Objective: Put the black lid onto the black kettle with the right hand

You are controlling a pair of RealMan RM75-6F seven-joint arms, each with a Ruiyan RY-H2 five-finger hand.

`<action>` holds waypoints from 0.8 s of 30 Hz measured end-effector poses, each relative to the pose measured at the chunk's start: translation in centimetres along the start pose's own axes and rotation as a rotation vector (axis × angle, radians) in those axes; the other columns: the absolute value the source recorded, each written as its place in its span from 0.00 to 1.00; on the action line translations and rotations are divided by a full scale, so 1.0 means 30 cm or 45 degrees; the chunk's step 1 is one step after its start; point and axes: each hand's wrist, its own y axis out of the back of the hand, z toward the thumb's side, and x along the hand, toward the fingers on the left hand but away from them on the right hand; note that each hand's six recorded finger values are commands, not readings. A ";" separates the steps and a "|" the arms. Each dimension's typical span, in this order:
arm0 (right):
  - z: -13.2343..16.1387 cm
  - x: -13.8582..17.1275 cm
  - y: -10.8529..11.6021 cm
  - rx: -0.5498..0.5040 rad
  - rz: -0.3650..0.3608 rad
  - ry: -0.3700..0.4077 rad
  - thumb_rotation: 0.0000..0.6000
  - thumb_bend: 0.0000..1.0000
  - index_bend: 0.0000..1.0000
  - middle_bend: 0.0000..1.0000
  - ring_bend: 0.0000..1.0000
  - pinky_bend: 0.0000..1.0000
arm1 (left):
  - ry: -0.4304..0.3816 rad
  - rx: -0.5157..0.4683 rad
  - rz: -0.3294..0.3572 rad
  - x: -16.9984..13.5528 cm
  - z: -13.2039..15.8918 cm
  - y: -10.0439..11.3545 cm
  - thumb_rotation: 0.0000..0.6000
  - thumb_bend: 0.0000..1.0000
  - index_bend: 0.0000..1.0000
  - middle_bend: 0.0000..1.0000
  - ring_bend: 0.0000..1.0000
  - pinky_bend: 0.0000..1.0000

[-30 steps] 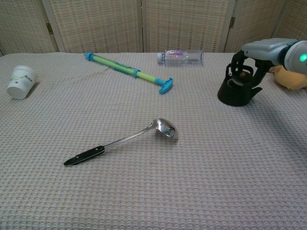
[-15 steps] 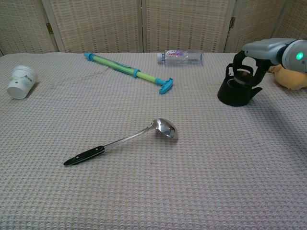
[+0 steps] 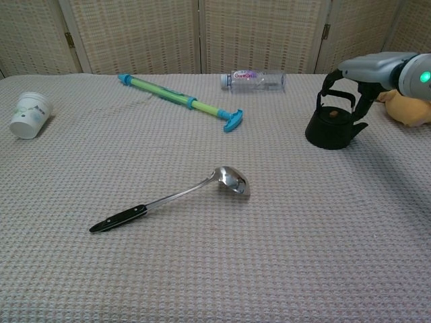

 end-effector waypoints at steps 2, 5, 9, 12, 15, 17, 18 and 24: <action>0.007 0.022 0.005 -0.011 -0.002 0.021 1.00 0.33 0.24 0.20 0.92 0.88 | 0.002 -0.001 0.001 -0.002 -0.002 0.001 1.00 0.28 0.21 0.13 0.18 0.05; 0.011 0.068 0.022 -0.036 -0.028 0.051 1.00 0.33 0.24 0.24 0.92 0.88 | 0.004 -0.003 0.008 -0.004 -0.003 0.006 1.00 0.29 0.21 0.13 0.18 0.05; -0.018 0.147 0.062 -0.057 -0.126 0.051 1.00 0.33 0.30 0.29 0.87 0.88 | 0.008 -0.002 0.012 -0.008 -0.006 0.012 1.00 0.29 0.21 0.13 0.18 0.05; -0.055 0.223 0.085 -0.069 -0.211 0.028 1.00 0.33 0.32 0.33 0.74 0.82 | 0.009 -0.004 0.012 -0.008 -0.003 0.014 1.00 0.29 0.21 0.13 0.18 0.05; -0.103 0.327 0.092 -0.087 -0.283 -0.002 1.00 0.33 0.34 0.37 0.62 0.68 | 0.004 -0.005 0.017 -0.005 0.003 0.017 1.00 0.29 0.22 0.13 0.18 0.05; -0.134 0.392 0.091 -0.097 -0.318 -0.015 1.00 0.33 0.35 0.38 0.58 0.60 | 0.002 -0.009 0.023 -0.002 0.007 0.019 1.00 0.29 0.22 0.13 0.18 0.05; -0.153 0.433 0.088 -0.107 -0.340 -0.020 1.00 0.33 0.36 0.38 0.55 0.54 | 0.001 -0.010 0.024 -0.002 0.009 0.019 1.00 0.29 0.22 0.13 0.18 0.05; -0.247 0.639 0.031 -0.172 -0.415 -0.046 1.00 0.33 0.36 0.29 0.36 0.28 | -0.012 -0.011 0.030 0.001 0.032 0.015 1.00 0.29 0.22 0.13 0.18 0.05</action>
